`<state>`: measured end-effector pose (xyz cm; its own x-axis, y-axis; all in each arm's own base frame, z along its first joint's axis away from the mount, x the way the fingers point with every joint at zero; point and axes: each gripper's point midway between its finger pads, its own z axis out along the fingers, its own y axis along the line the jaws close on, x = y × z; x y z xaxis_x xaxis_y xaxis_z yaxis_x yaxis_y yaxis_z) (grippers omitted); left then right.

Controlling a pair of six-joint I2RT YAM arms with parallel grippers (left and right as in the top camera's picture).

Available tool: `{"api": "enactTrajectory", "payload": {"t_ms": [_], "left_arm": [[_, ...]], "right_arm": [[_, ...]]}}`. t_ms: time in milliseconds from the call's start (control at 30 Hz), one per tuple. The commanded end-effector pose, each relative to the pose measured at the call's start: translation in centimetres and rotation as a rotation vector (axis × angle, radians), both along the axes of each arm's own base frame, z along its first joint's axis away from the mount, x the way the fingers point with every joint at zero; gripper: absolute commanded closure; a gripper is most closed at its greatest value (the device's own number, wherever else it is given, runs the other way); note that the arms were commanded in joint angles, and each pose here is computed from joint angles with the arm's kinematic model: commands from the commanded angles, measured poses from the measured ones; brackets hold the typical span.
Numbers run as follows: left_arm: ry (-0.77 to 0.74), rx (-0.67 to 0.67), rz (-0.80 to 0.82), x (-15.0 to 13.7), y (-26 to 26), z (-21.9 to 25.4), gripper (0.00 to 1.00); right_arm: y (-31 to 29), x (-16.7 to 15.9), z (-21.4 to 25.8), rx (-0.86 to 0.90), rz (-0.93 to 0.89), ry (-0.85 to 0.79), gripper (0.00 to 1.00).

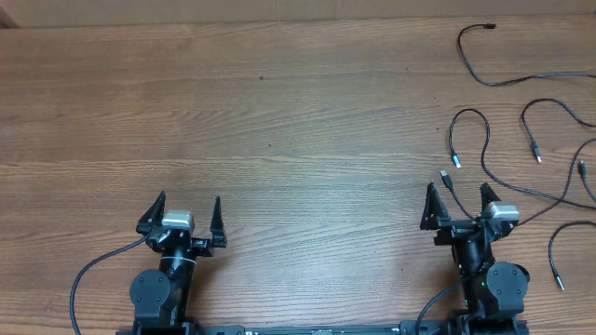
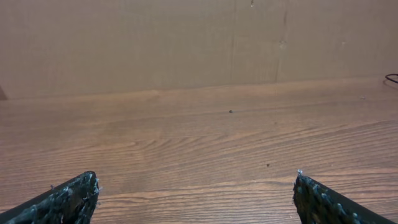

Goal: Untangle cables

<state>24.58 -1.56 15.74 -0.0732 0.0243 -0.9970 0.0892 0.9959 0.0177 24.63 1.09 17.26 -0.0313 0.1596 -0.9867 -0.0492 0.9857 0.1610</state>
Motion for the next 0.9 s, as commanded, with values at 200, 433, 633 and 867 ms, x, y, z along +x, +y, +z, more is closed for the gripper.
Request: {"api": "enactTrajectory", "payload": {"t_ms": [200, 433, 633, 867], "left_arm": [[-0.002, -0.017, -0.003, 0.0, -0.1, 0.0, 0.0], [-0.002, -0.017, -0.003, 0.0, -0.1, 0.0, 0.0], [-0.002, -0.017, -0.003, 0.0, -0.1, 0.0, 0.0], [-0.002, -0.017, -0.003, 0.0, -0.1, 0.0, 0.0]], "right_arm": [[2.5, -0.3, 0.0, -0.167, 0.137, -0.03, 0.0], [2.4, -0.3, 0.0, -0.168, 0.132, -0.03, 0.0], [2.4, -0.3, 0.0, -0.168, 0.131, -0.03, 0.0], [2.4, -0.3, 0.0, -0.168, 0.131, -0.03, 0.0]]}}
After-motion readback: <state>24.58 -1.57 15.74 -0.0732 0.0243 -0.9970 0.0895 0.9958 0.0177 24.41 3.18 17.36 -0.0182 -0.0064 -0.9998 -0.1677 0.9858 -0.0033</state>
